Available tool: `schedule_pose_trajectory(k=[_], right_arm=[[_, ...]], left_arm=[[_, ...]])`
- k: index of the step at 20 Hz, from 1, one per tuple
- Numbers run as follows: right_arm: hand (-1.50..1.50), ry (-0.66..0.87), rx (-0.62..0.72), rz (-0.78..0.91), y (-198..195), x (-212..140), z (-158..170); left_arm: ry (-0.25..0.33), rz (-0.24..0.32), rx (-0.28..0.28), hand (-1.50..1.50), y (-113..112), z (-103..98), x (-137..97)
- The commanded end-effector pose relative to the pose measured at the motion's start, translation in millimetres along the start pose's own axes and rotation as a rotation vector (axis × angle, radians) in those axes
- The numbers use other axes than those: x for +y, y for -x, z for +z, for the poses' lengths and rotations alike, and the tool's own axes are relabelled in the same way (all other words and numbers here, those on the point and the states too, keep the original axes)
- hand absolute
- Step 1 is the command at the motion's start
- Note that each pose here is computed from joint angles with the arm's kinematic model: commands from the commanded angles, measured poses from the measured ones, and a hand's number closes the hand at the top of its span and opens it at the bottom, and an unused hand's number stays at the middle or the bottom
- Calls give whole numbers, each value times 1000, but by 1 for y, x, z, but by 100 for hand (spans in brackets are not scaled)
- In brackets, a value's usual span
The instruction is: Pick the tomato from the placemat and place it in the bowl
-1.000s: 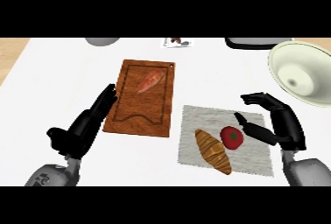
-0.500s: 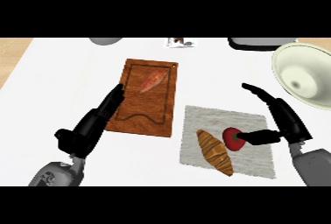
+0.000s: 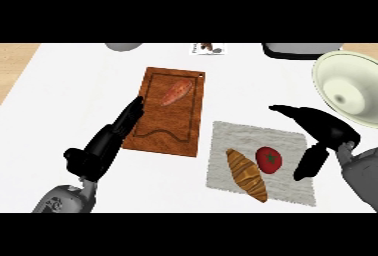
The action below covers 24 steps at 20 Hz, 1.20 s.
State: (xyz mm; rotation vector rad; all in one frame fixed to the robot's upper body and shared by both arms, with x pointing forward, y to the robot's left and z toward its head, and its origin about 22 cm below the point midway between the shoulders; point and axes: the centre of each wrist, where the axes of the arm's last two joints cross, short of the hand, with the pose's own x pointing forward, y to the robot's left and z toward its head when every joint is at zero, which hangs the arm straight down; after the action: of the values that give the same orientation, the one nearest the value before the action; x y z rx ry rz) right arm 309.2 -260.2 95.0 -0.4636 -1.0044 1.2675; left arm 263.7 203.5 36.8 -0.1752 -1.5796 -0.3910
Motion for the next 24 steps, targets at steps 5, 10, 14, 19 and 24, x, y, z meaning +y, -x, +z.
schedule_pose_trajectory(k=[5, 10, 14, 19, 24], right_arm=[[-150, -241, 106, 75, -67, -17, 0], [-150, -244, 157, 69, -83, -2, 6], [-150, -235, 163, 71, -60, 10, -4], [-150, -165, 138, 120, -74, 21, -1], [-150, -69, 121, 121, -79, 25, 10]], left_arm=[[-5, -4, -14, 0, -5, -2, 12], [-5, -8, -8, 0, 0, 11, 0], [-11, 8, -15, 0, 8, -2, -6], [-8, 20, -4, 0, 12, -6, -10], [-14, 11, -4, 0, 9, 1, 14]])
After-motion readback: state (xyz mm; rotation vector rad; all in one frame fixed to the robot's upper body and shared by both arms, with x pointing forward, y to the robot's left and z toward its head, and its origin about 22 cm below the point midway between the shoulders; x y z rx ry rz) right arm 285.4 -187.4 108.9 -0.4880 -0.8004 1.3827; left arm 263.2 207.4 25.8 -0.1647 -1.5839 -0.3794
